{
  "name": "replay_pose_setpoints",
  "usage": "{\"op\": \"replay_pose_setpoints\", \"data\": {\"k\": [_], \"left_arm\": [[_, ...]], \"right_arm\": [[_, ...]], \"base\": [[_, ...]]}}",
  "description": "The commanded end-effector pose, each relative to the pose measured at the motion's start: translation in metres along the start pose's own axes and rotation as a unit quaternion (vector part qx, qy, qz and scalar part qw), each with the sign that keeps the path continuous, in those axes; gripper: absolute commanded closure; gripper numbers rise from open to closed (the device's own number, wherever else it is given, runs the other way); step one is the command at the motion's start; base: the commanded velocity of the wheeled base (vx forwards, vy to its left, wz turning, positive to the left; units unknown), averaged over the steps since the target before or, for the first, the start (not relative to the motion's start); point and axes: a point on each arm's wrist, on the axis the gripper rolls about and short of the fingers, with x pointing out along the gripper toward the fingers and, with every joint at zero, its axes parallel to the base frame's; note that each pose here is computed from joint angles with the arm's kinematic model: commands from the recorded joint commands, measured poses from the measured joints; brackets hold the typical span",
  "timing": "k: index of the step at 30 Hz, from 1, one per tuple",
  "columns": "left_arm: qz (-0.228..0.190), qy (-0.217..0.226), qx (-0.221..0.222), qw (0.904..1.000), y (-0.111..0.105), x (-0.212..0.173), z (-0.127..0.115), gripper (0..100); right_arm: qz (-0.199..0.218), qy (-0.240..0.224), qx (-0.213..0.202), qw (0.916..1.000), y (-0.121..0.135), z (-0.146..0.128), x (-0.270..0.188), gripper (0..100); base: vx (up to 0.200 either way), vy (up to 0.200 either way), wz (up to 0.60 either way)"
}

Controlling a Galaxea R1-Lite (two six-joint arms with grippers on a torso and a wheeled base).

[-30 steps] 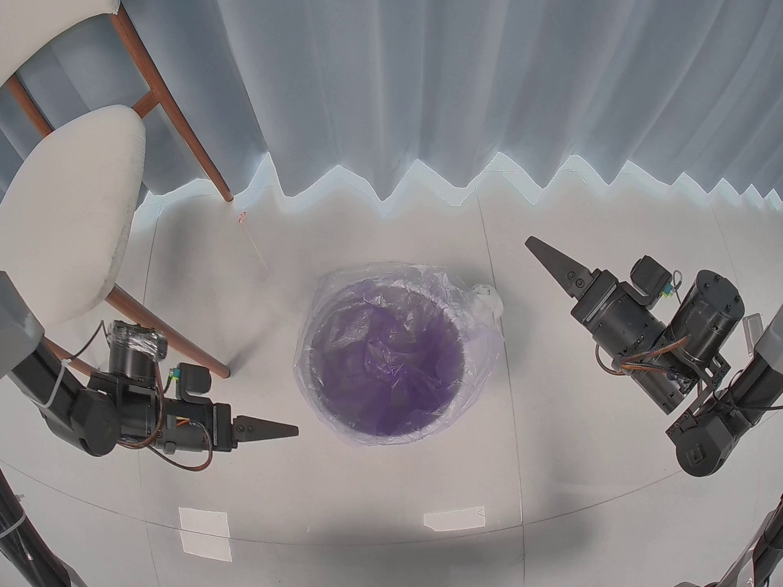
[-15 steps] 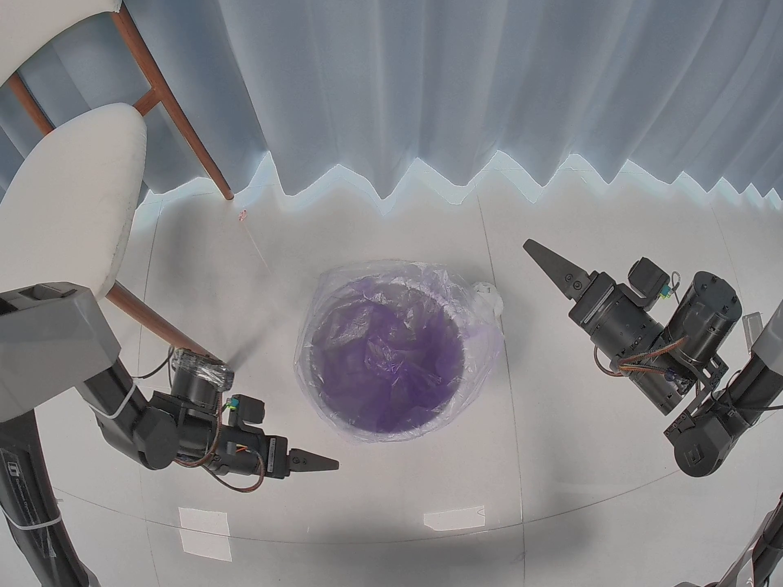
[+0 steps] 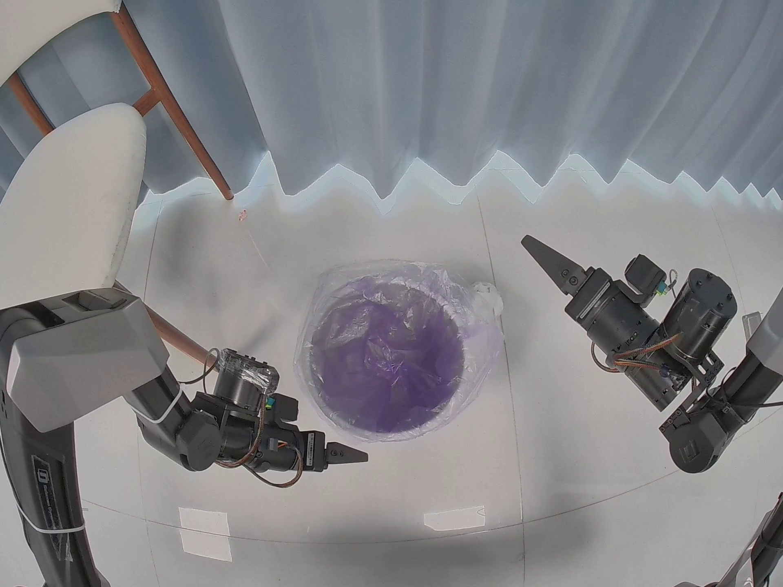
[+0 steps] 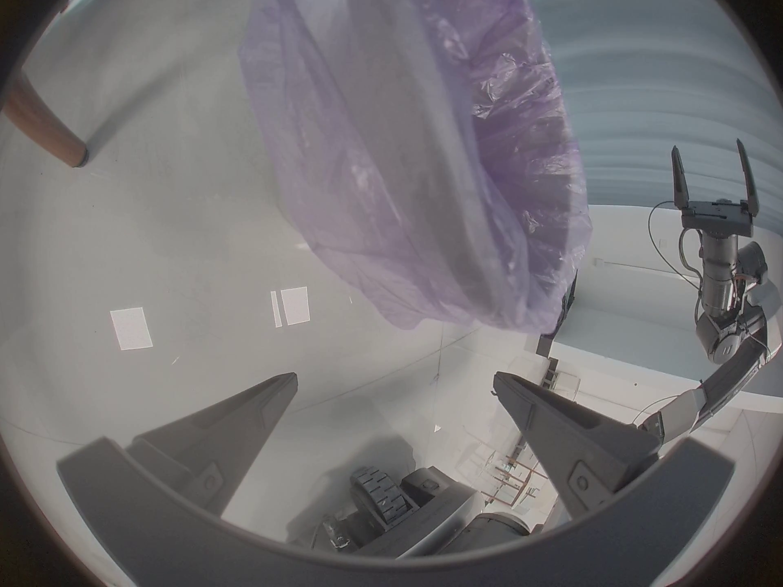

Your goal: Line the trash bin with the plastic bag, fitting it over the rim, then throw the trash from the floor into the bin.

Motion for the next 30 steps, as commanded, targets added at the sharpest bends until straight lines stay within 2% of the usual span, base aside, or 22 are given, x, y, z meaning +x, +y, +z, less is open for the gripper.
{"op": "replay_pose_setpoints", "data": {"k": [1,6,10,19,30], "left_arm": [[0.001,-0.009,-0.016,0.9998,0.003,0.006,0.001,0],[0.014,-0.058,-0.061,0.9964,0.007,0.008,0.004,0],[0.015,-0.075,-0.087,0.9933,0.017,0.011,-0.001,0],[0.056,-0.143,-0.089,0.984,0.045,0.02,0.003,0],[0.089,-0.158,-0.095,0.9789,0.05,0.026,0.006,0]], "right_arm": [[0.004,-0.004,-0.001,1.0,0.0,0.0,0.001,0],[0.005,-0.007,0.0,1.0,0.0,0.001,0.002,0],[0.005,-0.014,0.001,0.9999,-0.001,0.002,0.007,0],[0.0,-0.016,0.002,0.9999,-0.002,0.001,0.008,0],[0.002,-0.017,0.0,0.9999,0.0,0.001,0.008,0]], "base": [[0.0,0.0,0.0],[0.0,0.0,0.0],[0.0,0.0,0.0],[0.0,0.0,0.0],[0.0,0.0,0.0]]}}
